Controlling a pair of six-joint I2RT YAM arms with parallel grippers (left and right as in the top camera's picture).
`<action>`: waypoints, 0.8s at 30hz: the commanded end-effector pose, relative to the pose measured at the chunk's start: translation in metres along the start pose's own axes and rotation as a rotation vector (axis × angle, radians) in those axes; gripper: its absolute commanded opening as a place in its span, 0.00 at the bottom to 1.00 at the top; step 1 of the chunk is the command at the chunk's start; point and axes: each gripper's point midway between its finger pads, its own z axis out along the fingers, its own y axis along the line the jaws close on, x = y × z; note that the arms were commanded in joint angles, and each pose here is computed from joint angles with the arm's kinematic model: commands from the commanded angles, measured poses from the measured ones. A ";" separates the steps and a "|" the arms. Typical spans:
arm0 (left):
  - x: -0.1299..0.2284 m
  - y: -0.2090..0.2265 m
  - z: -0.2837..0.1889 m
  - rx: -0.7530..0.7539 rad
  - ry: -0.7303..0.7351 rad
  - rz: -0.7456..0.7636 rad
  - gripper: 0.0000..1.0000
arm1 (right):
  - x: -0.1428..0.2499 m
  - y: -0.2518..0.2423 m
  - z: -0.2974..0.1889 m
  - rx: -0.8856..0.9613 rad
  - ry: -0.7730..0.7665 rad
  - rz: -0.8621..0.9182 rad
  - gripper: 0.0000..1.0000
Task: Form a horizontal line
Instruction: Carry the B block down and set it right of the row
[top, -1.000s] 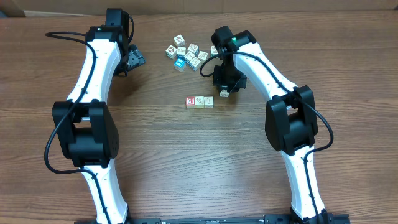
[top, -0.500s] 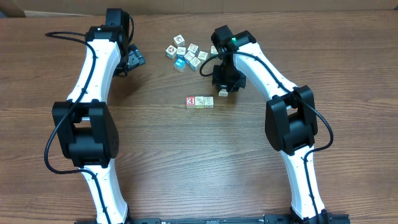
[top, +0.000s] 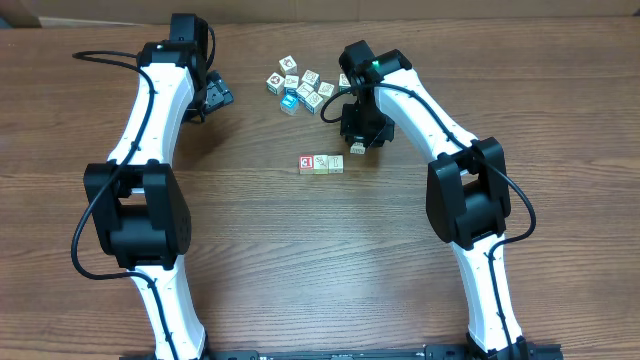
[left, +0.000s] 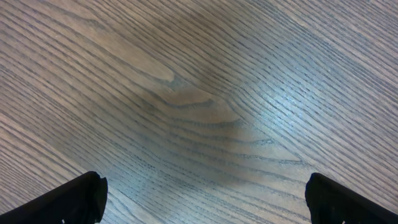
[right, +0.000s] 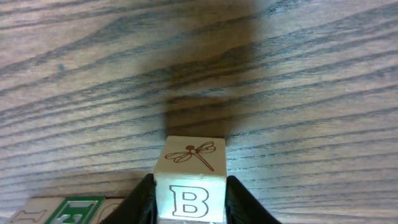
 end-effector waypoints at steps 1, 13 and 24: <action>-0.003 -0.005 0.002 0.007 -0.003 0.006 1.00 | 0.002 -0.001 -0.003 -0.001 -0.001 0.001 0.35; -0.003 -0.005 0.002 0.007 -0.003 0.005 1.00 | -0.002 0.001 -0.003 -0.010 -0.017 -0.001 0.35; -0.003 -0.005 0.002 0.007 -0.003 0.006 1.00 | 0.000 0.000 -0.003 -0.004 -0.009 -0.003 0.26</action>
